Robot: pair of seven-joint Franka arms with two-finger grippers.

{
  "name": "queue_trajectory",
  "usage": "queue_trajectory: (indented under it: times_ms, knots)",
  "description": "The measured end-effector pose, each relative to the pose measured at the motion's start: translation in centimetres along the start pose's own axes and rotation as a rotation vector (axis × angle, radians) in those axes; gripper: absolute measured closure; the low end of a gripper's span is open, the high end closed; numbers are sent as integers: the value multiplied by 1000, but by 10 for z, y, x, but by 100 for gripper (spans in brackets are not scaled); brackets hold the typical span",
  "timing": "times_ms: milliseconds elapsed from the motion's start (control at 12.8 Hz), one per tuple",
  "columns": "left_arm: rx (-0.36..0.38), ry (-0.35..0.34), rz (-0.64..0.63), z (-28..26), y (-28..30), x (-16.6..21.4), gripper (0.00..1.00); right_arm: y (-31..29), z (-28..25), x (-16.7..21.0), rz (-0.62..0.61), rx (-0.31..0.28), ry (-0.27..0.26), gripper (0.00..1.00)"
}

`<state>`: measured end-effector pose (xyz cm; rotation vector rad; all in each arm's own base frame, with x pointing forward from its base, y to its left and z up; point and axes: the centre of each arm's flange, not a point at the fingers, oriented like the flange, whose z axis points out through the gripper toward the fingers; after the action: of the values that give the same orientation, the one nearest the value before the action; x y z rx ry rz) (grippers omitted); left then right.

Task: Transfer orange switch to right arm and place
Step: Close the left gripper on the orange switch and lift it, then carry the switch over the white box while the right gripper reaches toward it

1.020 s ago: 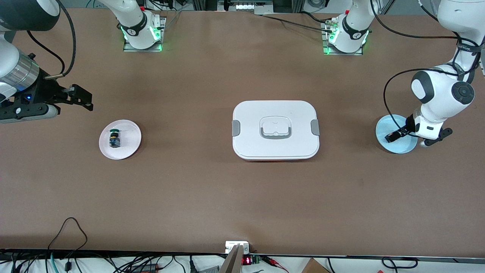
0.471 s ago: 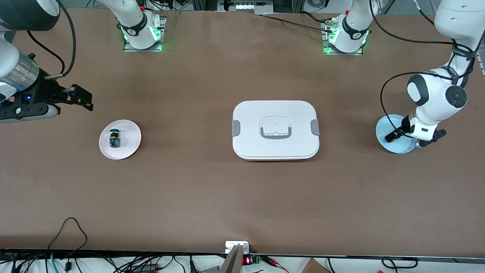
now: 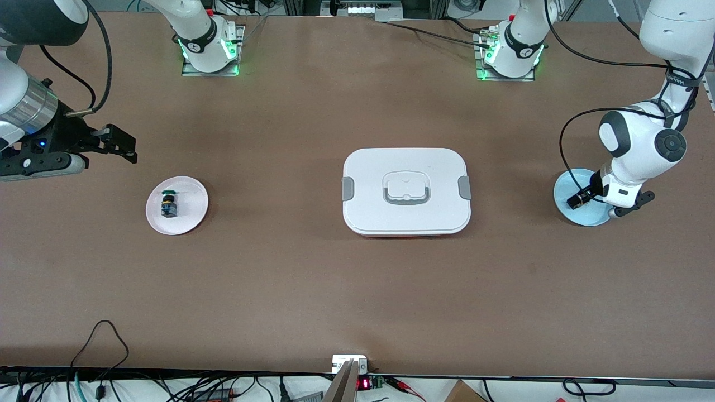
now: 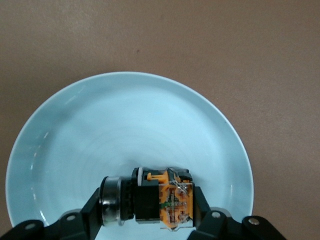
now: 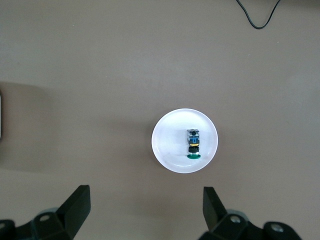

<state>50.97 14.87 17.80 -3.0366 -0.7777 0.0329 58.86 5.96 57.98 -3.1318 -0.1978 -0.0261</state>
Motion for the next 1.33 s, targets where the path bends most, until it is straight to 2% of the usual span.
queue_trajectory:
  times_ms: [235, 549, 706, 863, 1020, 1333]
  knots:
    - [8, -50, 40, -12, 0, 9, 28, 0, 0, 0, 0, 0, 0, 0]
    - [13, -144, 120, -79, 12, 47, 28, 0, 0, 0, 0, 0, 0, 0]
    - [5, -152, 197, -110, 22, 61, 28, 0, 0, 0, -1, 0, 0, 0]
    - [-14, -149, 290, -119, 34, 63, 28, -1, 0, 0, -1, 0, 0, 0]
    - [-85, -156, 372, -119, 54, 58, 28, -1, 0, 0, -2, 0, 1, 0]
    - [-382, -103, 624, -121, 86, 55, 28, 0, -1, 2, 0, -1, 17, 0]
